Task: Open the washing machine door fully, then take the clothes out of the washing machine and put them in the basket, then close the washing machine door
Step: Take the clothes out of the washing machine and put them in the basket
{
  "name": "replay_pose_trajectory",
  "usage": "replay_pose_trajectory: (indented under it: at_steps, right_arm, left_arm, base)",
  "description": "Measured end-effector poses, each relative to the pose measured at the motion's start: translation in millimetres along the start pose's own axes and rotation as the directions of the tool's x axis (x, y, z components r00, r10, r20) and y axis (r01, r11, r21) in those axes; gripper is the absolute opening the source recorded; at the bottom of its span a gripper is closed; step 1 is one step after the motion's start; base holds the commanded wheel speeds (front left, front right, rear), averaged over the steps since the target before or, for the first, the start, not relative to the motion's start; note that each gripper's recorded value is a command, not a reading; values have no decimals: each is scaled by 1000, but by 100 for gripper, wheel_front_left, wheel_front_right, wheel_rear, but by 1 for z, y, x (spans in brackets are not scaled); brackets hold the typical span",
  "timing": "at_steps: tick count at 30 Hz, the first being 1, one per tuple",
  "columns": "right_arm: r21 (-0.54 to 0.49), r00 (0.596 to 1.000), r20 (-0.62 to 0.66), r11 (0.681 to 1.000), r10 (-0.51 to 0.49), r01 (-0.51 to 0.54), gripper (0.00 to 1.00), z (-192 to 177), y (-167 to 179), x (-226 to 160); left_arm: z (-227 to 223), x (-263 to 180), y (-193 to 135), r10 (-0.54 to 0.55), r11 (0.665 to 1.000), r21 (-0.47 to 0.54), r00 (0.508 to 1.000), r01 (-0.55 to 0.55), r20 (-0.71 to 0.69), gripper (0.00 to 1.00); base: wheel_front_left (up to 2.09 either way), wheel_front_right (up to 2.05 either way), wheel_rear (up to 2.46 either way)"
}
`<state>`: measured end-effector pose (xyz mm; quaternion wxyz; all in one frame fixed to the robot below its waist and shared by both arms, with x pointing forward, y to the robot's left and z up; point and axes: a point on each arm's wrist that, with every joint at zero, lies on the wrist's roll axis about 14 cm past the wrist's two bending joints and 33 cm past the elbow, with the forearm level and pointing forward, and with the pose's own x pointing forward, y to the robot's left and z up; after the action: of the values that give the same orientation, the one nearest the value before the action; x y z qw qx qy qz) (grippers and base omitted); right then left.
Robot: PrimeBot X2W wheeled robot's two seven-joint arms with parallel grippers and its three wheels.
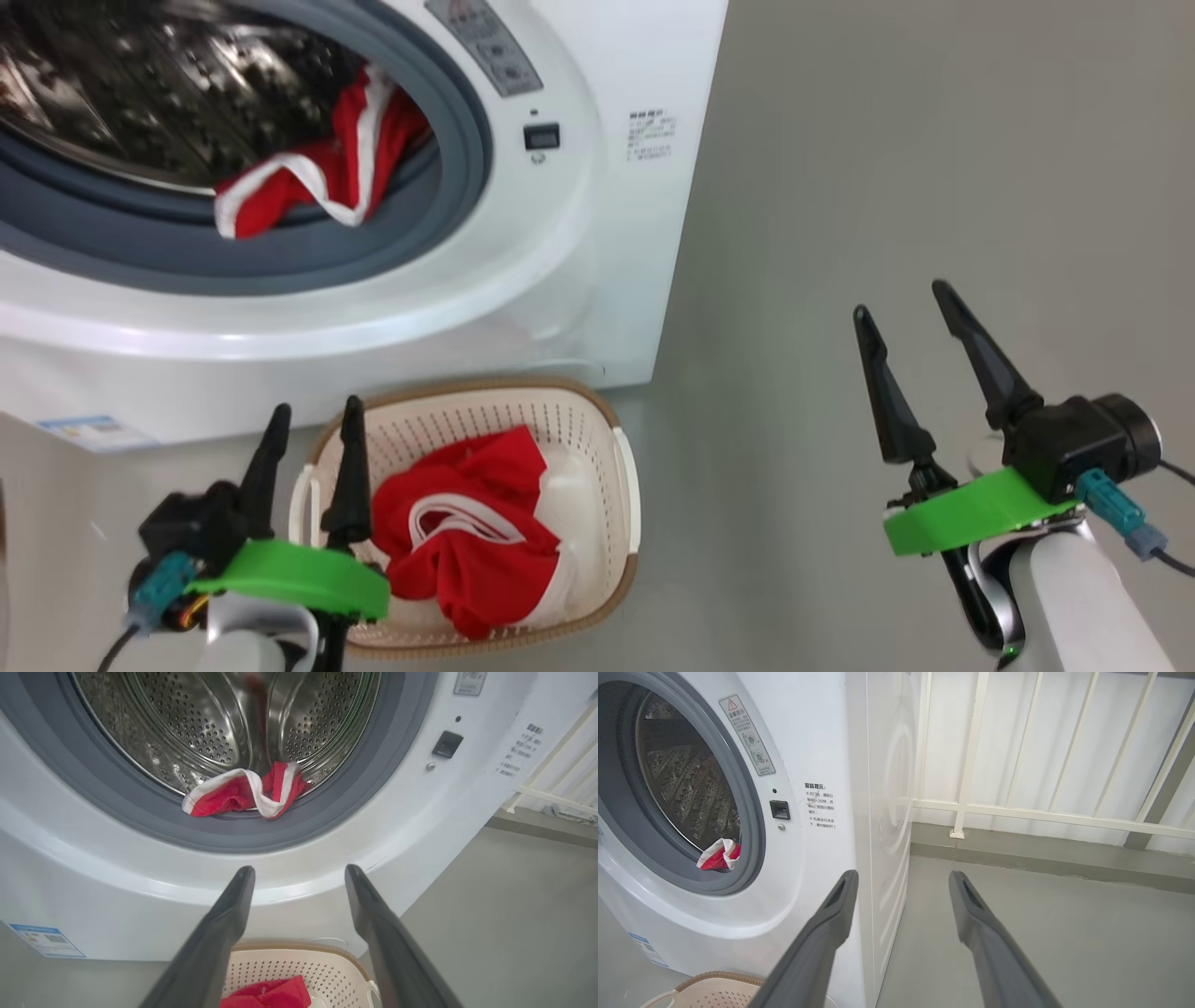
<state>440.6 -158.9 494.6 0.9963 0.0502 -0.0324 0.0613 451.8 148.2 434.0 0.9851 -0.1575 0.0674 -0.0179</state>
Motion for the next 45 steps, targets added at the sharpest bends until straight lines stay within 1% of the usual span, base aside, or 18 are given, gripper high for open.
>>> replay_pose_trajectory:
  at_steps: [6,9,11,17,23,30,45]
  right_arm:
    - [-3,1000,21,1000,-7,7,100,12,0,-15]
    - [-5,1000,28,1000,-14,14,100,17,-1,-25]
    - [-24,999,33,1000,-16,16,100,20,-1,-31]
    - [-20,999,46,999,-30,31,100,27,-3,-52]
    - [-17,997,49,998,-52,53,100,29,-6,-72]
    - [-16,995,52,996,-82,83,100,30,-14,-86]
    - [0,995,62,997,-83,83,100,33,-14,-86]
  left_arm:
    - [36,-22,0,-2,999,34,994,-2,109,100]
    - [43,-36,0,-5,999,50,991,-2,131,100]
    - [46,-45,2,1,998,60,990,-10,142,100]
    - [56,-67,6,10,996,81,985,-24,172,100]
    - [54,-85,10,19,996,83,985,-33,170,100]
    - [52,-92,6,-7,995,99,986,-9,164,100]
    - [51,-97,9,2,995,98,986,-18,164,100]
  base:
    - [0,0,0]
    - [0,0,0]
    - [0,0,0]
    - [0,0,0]
    - [0,0,0]
    - [0,0,0]
    - [0,0,0]
